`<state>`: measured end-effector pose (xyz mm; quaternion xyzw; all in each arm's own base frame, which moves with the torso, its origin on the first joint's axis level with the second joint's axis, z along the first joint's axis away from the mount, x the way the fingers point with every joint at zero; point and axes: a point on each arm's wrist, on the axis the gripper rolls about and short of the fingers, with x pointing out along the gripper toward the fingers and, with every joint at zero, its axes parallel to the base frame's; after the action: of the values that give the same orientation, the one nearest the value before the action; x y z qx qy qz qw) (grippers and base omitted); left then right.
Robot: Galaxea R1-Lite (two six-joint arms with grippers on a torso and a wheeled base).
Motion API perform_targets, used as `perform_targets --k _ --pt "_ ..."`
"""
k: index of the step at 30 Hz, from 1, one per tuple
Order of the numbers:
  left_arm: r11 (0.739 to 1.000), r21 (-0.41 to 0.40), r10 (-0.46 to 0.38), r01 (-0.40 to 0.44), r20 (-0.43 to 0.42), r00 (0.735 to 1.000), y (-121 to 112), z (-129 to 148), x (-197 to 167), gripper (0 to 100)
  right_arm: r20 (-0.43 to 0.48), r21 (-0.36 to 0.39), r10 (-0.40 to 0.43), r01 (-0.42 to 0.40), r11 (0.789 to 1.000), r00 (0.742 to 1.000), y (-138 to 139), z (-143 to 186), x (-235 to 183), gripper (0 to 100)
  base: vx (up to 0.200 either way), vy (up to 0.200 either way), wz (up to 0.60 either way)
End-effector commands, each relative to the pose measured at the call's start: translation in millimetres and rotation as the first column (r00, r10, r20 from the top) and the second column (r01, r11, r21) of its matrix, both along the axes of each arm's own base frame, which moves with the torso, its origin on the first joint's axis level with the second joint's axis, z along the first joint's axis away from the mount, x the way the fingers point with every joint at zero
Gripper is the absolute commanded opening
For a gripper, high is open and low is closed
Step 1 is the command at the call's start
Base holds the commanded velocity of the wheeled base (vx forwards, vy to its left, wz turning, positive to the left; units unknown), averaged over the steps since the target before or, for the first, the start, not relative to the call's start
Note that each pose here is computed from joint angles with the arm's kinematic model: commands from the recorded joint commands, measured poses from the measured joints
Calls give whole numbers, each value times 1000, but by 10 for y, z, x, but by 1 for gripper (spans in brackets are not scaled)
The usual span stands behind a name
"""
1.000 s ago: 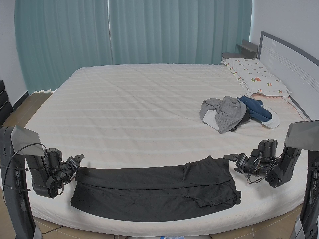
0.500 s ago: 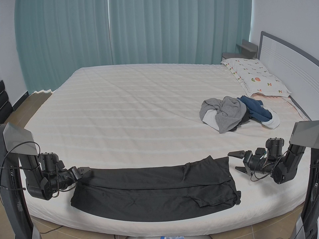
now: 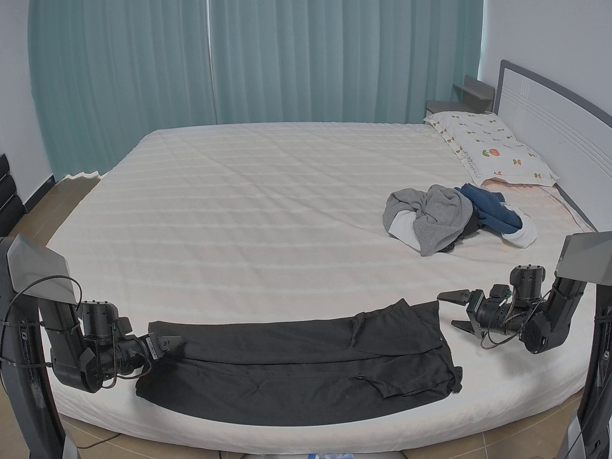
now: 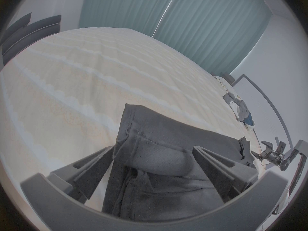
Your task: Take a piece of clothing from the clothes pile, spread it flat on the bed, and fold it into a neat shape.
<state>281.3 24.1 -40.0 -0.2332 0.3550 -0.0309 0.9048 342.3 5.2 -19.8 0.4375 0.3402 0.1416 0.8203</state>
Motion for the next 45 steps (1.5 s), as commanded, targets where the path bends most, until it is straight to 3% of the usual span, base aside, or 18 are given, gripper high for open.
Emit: perform_targets --k 1,5,6,27,39,45 --pt "1000 7 -10 10 -20 1000 -29 -12 -62 100 -2 0 1 -1 1000 1000 3 -6 -3 100 0 0 0" --pt "1000 8 -23 24 -20 1000 -66 2 -99 100 -2 0 1 -1 1000 1000 3 -6 -3 100 0 0 0" --pt "1000 10 -26 26 -17 1000 -74 4 -100 0 -2 0 1 -1 1000 1000 3 -6 -3 100 0 0 0" --pt "999 49 7 -6 -7 1000 -88 82 -161 0 -3 0 1 -1 1000 1000 3 -5 -10 100 0 0 0" --pt "999 41 14 -14 1 1000 -86 90 -133 0 -5 1 1 -1 1000 1000 3 -11 -13 100 -200 0 0" --pt "999 10 30 -30 15 999 -108 125 -94 0 -5 1 1 -1 1000 1000 3 -10 -10 100 0 0 0"
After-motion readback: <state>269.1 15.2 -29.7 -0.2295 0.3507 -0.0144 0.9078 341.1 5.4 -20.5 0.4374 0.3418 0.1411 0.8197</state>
